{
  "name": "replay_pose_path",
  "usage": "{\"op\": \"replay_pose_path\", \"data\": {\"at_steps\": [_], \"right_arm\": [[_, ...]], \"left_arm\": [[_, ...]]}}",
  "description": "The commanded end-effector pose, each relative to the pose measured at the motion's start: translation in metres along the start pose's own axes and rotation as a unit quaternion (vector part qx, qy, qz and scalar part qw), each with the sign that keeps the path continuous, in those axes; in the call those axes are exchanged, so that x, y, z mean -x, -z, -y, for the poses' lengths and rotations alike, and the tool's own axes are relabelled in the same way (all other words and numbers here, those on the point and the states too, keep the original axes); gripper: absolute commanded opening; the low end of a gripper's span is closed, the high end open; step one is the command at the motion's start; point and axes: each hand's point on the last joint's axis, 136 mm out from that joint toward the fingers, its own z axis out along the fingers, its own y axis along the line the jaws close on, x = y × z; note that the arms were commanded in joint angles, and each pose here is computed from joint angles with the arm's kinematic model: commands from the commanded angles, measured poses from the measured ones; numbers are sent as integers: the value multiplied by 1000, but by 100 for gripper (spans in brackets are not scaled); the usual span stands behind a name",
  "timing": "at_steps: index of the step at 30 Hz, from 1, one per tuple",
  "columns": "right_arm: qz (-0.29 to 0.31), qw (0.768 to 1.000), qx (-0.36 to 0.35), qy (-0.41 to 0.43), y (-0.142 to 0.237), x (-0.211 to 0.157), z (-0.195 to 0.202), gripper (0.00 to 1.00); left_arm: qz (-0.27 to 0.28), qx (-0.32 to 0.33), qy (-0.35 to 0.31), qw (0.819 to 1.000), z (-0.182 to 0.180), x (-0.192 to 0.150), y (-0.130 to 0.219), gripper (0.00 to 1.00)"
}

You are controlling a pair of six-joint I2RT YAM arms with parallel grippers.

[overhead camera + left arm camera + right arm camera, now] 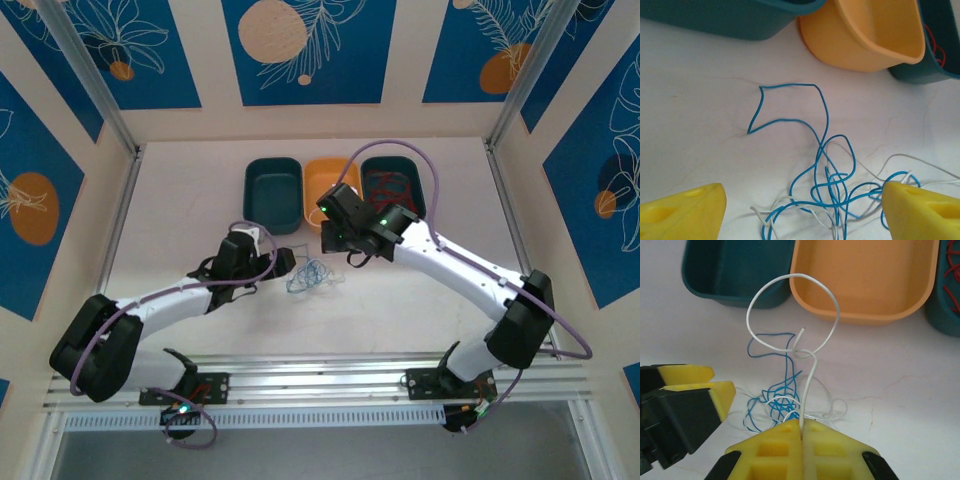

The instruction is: Untangle the cables

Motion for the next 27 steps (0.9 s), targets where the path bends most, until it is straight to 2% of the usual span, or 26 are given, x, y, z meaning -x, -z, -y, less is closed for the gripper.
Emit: {"op": "replay_pose_path", "data": {"at_steps": [1,7,15,27], "right_arm": [[26,999,28,2,15,7,-7,2],[49,997,58,0,33,17,-13,2],[63,995,72,-3,42,23,-15,2],[56,993,106,-9,39,32,-22,3]], "left_arm": [[26,-50,-40,998,25,11,6,84],[51,-110,-67,990,50,14,9,85],[64,-146,-77,984,64,15,7,86],[61,-136,-98,984,56,3,12,86]]}}
